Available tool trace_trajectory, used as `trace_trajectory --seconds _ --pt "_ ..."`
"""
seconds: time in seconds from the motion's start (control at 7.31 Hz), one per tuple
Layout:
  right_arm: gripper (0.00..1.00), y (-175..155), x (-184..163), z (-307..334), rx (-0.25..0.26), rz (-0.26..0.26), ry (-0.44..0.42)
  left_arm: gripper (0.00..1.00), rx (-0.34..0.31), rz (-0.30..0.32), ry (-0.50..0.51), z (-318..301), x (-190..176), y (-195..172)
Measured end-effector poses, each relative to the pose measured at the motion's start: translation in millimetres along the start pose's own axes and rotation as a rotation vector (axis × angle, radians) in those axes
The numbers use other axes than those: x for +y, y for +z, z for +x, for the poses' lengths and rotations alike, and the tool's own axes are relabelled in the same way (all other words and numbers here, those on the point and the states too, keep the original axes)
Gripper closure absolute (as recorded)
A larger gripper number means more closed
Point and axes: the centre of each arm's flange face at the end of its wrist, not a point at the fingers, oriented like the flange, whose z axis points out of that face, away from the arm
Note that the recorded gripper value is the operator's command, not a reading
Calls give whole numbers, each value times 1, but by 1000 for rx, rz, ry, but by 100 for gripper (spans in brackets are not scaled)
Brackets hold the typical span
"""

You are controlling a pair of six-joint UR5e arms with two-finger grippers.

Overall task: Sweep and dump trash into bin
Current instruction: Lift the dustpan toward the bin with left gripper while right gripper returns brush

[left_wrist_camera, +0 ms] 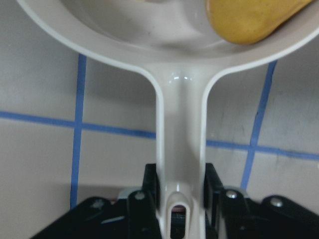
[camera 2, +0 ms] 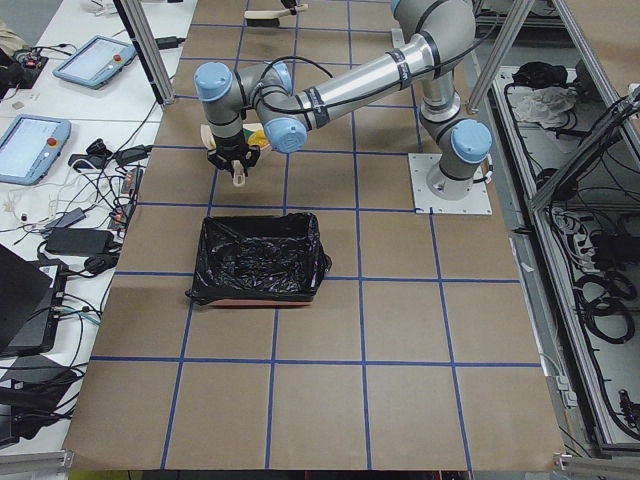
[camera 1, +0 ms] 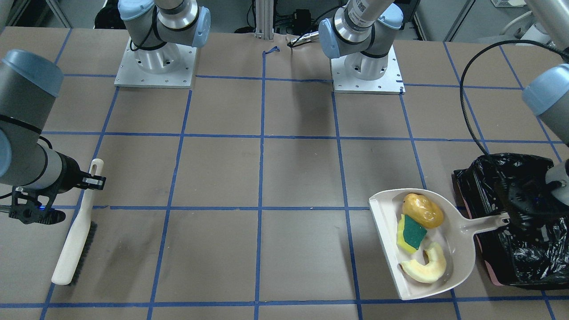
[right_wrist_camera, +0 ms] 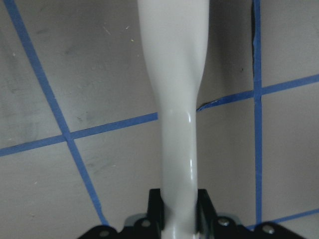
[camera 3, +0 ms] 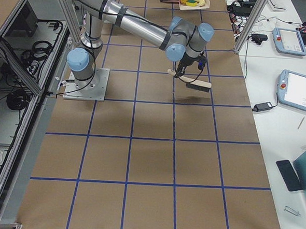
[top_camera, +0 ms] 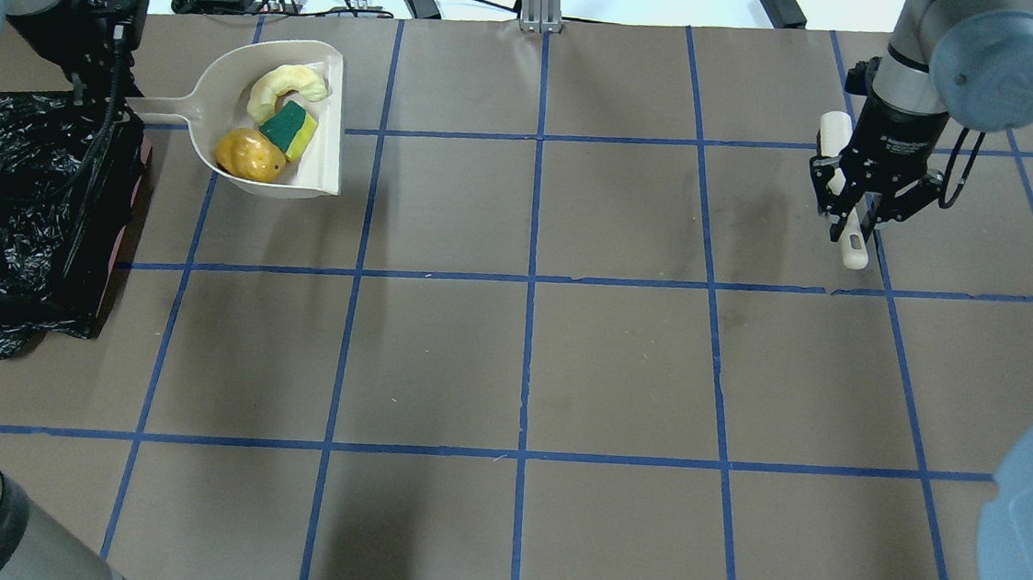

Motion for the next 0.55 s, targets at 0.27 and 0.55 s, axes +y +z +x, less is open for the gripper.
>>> trace_trajectory --seconds 0.27,0.55 --pt "100 23 -2 20 3 56 -36 87 1 1 29 10 61 -24" --pt "100 31 -6 33 6 83 -68 89 2 3 85 25 156 -33"
